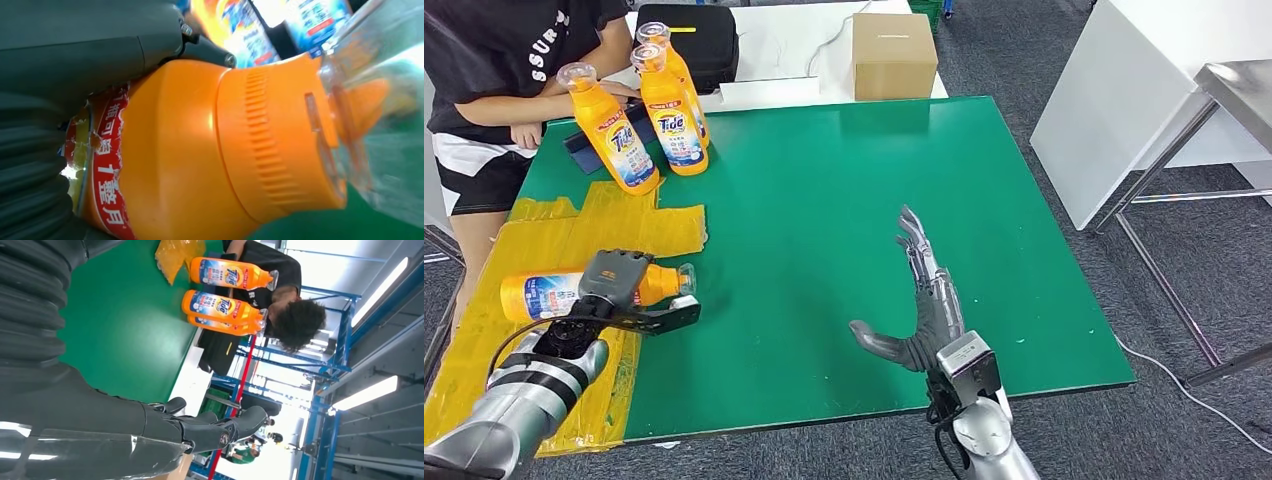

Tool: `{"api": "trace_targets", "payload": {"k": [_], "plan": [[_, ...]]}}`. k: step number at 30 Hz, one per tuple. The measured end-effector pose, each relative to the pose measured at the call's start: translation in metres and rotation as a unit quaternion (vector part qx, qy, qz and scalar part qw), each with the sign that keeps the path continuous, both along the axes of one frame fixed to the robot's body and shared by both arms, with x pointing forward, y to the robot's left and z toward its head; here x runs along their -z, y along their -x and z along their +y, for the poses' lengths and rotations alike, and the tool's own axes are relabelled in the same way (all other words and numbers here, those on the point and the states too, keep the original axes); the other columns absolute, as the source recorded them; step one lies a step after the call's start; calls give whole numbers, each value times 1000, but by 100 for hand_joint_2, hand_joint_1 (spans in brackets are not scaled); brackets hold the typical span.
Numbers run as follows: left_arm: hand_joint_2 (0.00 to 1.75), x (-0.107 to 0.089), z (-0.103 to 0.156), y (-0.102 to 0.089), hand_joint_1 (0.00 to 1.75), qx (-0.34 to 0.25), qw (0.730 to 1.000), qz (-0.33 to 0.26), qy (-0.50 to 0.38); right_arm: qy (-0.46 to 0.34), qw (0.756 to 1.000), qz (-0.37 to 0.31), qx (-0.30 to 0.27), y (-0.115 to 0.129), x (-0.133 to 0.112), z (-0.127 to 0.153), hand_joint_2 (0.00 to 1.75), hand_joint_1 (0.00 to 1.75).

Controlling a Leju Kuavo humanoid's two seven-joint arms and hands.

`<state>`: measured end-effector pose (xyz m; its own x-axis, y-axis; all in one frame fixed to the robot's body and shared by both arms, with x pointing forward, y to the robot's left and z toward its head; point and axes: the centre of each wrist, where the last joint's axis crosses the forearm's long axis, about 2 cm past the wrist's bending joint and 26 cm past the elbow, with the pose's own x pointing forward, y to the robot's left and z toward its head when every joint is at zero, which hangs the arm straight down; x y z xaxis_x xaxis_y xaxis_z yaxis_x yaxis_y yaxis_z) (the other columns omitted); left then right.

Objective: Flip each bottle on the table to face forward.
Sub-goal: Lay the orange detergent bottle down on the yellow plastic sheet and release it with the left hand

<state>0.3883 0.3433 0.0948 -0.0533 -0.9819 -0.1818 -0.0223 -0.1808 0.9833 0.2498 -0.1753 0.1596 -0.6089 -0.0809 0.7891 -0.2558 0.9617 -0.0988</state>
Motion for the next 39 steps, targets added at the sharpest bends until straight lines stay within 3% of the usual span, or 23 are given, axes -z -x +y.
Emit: {"api": "trace_targets", "payload": {"k": [1,2,5,6,10,16,25,33,39], "plan": [[175,0,0,-1,175,-6,1000,3,13,0,1000,1,0,0,0,0,175,0],[175,0,0,-1,161,-11,1000,6,22,0,1000,1,1,0,0,-1,175,0],[175,1,-1,-2,30,-19,999,12,47,-1,1000,6,2,-1,1,-2,175,0],[175,2,-2,-2,0,-19,998,15,62,-2,1000,10,1,-1,1,-3,175,0],[175,7,-9,1,0,-5,987,23,158,-3,1000,22,2,-2,5,-4,175,0],[175,17,-27,11,0,38,942,-1,334,-7,999,38,6,-3,12,-6,175,0],[175,12,-51,19,0,62,916,-54,393,-8,998,55,10,-2,20,-6,175,0],[175,-7,-71,38,0,103,904,-228,347,-7,998,62,20,1,24,-7,175,0],[175,-31,-92,60,0,146,840,-328,407,-6,997,71,41,9,30,-9,175,0]]}}
